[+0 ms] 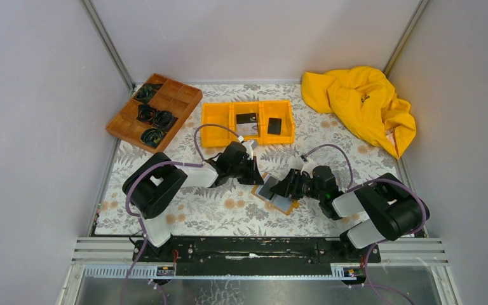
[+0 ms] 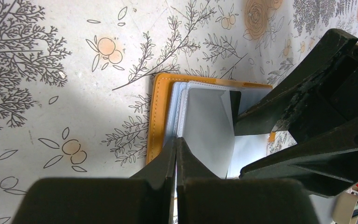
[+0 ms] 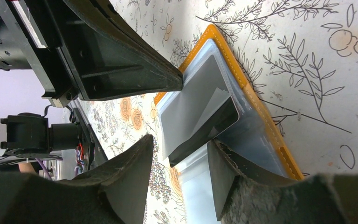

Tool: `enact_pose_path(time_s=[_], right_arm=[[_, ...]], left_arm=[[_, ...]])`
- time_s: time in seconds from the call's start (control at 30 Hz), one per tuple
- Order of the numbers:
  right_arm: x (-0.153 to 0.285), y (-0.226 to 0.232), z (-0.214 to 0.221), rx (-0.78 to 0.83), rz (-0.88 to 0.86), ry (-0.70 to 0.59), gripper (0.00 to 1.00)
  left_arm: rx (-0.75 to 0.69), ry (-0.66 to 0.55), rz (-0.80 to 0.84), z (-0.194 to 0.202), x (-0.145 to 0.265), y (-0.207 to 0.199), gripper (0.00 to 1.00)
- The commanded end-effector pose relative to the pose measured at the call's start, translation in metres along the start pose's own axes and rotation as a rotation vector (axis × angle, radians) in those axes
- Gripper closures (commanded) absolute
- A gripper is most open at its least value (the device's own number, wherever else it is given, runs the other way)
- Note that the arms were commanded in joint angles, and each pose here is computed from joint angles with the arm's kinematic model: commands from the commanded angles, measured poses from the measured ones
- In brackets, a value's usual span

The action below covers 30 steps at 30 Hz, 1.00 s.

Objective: Take the credit cards out of the card holder

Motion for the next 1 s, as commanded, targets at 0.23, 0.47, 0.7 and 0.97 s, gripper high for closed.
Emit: enact_pose_path(time_s=[0.23,0.47,0.7,0.97], right_arm=[[-0.002,0.022,-0.009,0.050,-0.107,-0.035,0.47],[0.000,0.017,-0.012,0.016,-0.079,-0.065,0.51],[0.008,0.018,-0.016,0.010,-0.101,-0.111,0.54],[0.011,0.016,-0.019,0.000,-0.090,-0.133,0.63]], left_arm=[[-0.010,0.060,0.037,0.012,-0.005,-0.005,1.00],[-0.014,0.050,0.034,0.011,-0.004,-0.006,1.00],[-0.015,0.047,0.033,0.011,-0.003,-0.006,1.00],[-0.015,0.046,0.034,0.011,-0.003,-0.006,1.00]])
Point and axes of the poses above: each gripper's point midway between its finger pads, its own x axis back along the fingers, its own y axis along the line the jaws close on, z = x × y, the point moved 10 cm from there along x, back along the fingers, and after that the axes turned 15 degrees about -x, right-handed, at the moved point
